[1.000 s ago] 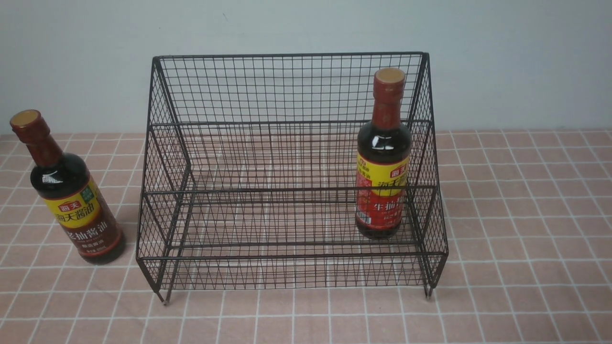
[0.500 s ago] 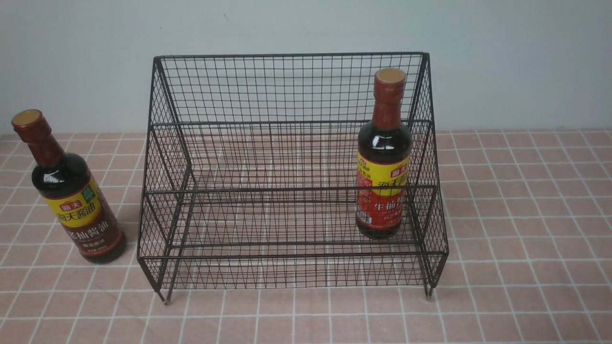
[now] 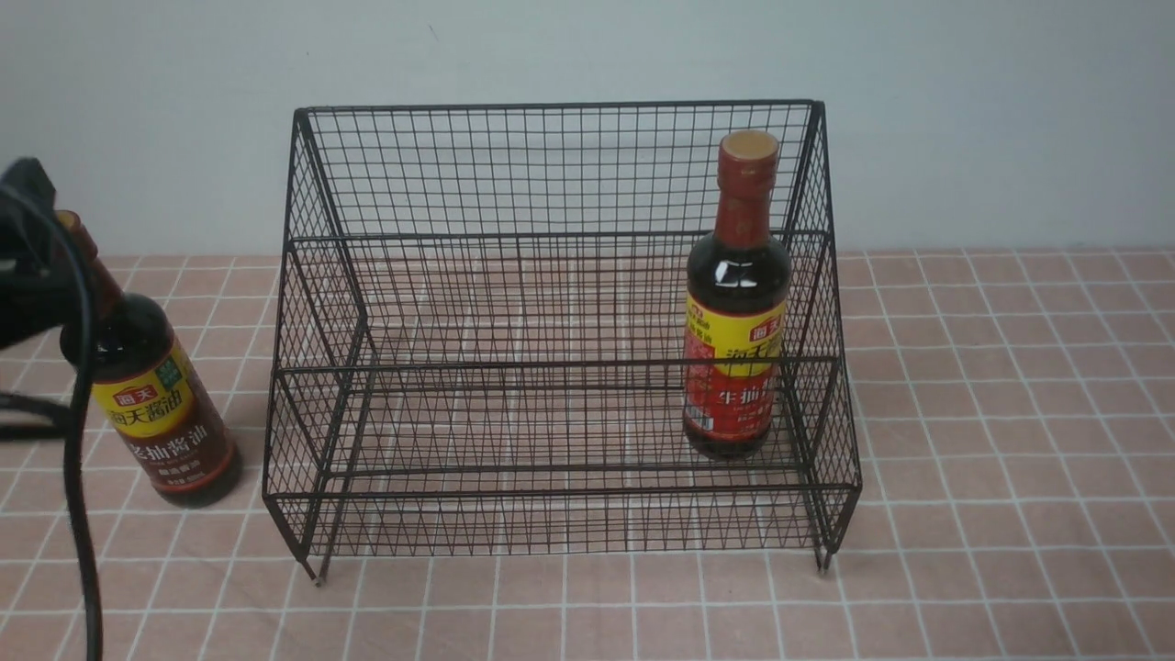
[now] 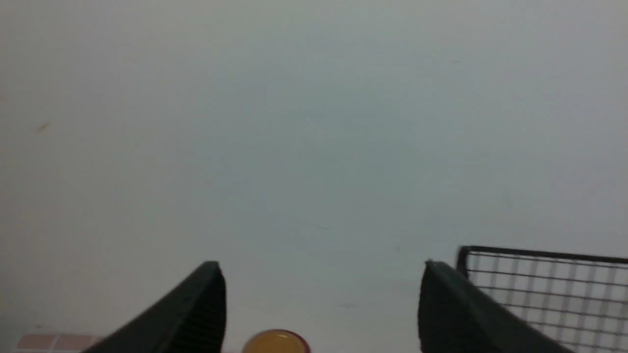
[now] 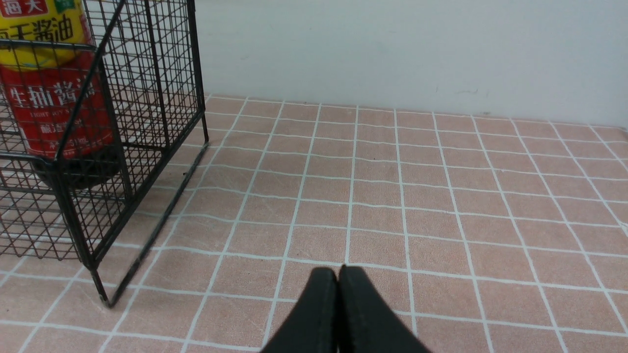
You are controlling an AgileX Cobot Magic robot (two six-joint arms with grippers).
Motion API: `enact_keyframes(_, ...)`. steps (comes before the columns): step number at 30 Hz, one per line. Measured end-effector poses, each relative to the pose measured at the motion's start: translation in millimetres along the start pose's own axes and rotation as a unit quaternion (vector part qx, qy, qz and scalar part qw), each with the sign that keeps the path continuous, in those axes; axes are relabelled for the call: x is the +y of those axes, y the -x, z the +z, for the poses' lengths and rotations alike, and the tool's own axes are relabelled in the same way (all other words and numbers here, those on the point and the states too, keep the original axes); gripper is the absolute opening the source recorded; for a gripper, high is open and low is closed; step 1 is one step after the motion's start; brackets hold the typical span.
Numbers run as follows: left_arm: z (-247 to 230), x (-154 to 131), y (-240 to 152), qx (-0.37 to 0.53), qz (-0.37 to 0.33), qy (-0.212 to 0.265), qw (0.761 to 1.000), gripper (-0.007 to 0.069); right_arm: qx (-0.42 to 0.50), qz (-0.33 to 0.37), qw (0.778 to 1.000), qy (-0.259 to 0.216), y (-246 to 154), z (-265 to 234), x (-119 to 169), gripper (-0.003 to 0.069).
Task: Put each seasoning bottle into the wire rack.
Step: Use the left arm to grab the condiment bottle closest to it
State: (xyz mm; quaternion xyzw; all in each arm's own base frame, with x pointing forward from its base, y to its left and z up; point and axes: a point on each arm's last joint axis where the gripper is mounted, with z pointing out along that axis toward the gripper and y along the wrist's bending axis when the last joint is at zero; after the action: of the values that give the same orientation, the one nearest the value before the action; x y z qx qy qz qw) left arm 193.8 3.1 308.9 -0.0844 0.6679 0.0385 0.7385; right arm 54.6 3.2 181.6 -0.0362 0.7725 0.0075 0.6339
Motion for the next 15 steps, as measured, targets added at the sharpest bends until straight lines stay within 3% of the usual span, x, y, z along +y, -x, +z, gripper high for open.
enact_keyframes(5,19,3,-5,0.025,0.034,0.048,0.998,0.0564,0.0,0.0,1.0,0.0,0,0,0,-0.0014)
enact_keyframes(15,56,-6,-24,0.072,0.057,0.059,0.994,0.0571,0.0,0.0,1.0,0.0,0,0,0,-0.0014)
